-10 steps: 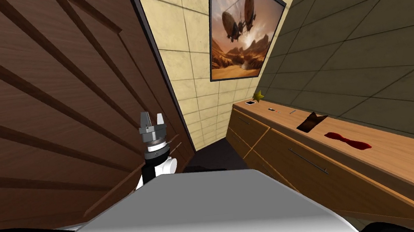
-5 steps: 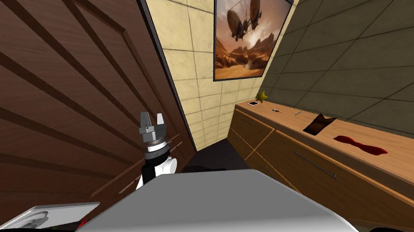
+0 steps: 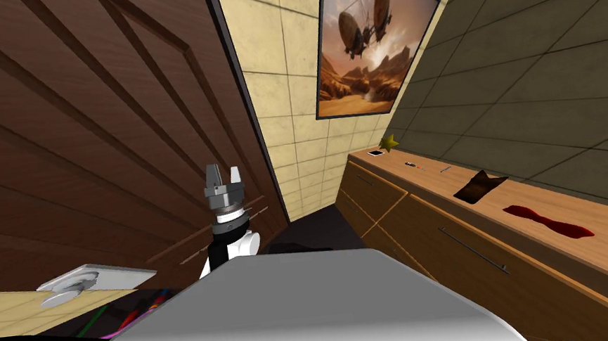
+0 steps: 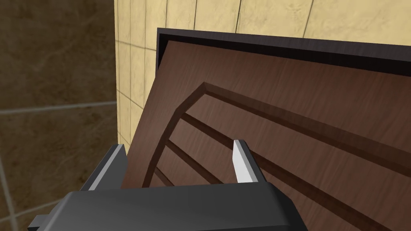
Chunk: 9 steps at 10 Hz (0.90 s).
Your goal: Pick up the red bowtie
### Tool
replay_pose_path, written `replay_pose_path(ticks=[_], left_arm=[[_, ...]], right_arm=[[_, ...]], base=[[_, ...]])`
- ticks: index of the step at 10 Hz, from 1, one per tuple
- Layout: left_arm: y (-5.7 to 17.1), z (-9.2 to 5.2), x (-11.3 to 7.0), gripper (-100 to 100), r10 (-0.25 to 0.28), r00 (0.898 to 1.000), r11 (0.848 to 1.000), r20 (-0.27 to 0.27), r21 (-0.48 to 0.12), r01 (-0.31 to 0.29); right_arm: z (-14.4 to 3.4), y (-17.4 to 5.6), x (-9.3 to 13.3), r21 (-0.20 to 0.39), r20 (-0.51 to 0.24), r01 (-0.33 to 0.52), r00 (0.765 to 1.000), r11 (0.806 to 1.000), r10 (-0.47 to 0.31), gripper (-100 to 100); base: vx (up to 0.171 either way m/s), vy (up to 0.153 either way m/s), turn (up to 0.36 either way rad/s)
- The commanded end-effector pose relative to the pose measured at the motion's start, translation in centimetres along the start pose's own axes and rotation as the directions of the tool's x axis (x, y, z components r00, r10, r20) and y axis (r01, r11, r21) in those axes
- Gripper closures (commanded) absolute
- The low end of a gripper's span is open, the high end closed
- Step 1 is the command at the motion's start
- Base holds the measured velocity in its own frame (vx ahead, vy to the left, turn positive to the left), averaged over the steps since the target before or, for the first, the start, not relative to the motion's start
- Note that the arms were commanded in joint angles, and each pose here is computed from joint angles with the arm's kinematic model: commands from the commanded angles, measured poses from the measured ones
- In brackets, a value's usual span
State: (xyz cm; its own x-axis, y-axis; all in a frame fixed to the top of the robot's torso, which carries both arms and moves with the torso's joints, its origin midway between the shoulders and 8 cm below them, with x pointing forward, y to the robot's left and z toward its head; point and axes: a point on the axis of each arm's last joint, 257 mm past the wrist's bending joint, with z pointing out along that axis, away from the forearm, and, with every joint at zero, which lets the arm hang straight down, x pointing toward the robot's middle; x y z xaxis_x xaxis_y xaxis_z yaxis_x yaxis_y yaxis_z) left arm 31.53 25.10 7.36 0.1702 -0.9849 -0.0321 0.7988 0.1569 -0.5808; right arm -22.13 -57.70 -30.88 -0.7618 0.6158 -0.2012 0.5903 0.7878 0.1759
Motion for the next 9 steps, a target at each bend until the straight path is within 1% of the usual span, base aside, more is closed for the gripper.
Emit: replay_pose_path(ticks=[1,2,3,4,5,6,7,8,9], left_arm=[[0.0,0.0,0.0,0,0.0,1.0,1.0,0.0,0.0,0.0],[0.0,0.0,0.0,0,0.0,1.0,1.0,0.0,0.0,0.0],[0.0,0.0,0.0,0,0.0,1.0,1.0,0.0,0.0,0.0],[0.0,0.0,0.0,0,0.0,1.0,1.0,0.0,0.0,0.0],[0.0,0.0,0.0,0,0.0,1.0,1.0,0.0,0.0,0.0],[0.0,0.0,0.0,0,0.0,1.0,1.0,0.0,0.0,0.0],[0.0,0.0,0.0,0,0.0,1.0,1.0,0.0,0.0,0.0],[0.0,0.0,0.0,0,0.0,1.0,1.0,0.0,0.0,0.0],[0.0,0.0,0.0,0,0.0,1.0,1.0,0.0,0.0,0.0]], right_arm=[[-2.0,-1.8,-0.6,0.036,-0.042,0.054,0.998,0.998,-0.052,-100],[-3.9,-3.3,-0.6,0.068,-0.07,0.087,0.994,0.994,-0.082,-100],[-4.6,-4.2,-1.4,0.092,-0.083,0.107,0.992,0.99,-0.1,-100],[-4.6,-4.2,-1.4,0.092,-0.083,0.107,0.992,0.99,-0.1,-100],[-6.1,-5.1,-2.6,0.107,-0.119,0.164,0.981,0.981,-0.151,-100],[-7.8,-6.1,-3.3,0.126,-0.146,0.204,0.972,0.971,-0.185,-100],[-8.1,-6.5,-4.0,0.135,-0.155,0.22,0.968,0.966,-0.199,-100],[-9.1,-6.8,-5.2,0.135,-0.182,0.269,0.953,0.954,-0.243,-100],[-9.4,-7.2,-5.6,0.145,-0.187,0.277,0.95,0.95,-0.248,-100]], base=[[0.019,-0.018,0.073],[0.028,-0.06,0.168],[0.019,-0.06,0.075],[0.008,-0.025,-0.013],[0.015,-0.038,0.097],[0.015,-0.091,0.171],[0.015,-0.093,0.066],[0.015,-0.094,0.083],[0.018,-0.085,0.075]])
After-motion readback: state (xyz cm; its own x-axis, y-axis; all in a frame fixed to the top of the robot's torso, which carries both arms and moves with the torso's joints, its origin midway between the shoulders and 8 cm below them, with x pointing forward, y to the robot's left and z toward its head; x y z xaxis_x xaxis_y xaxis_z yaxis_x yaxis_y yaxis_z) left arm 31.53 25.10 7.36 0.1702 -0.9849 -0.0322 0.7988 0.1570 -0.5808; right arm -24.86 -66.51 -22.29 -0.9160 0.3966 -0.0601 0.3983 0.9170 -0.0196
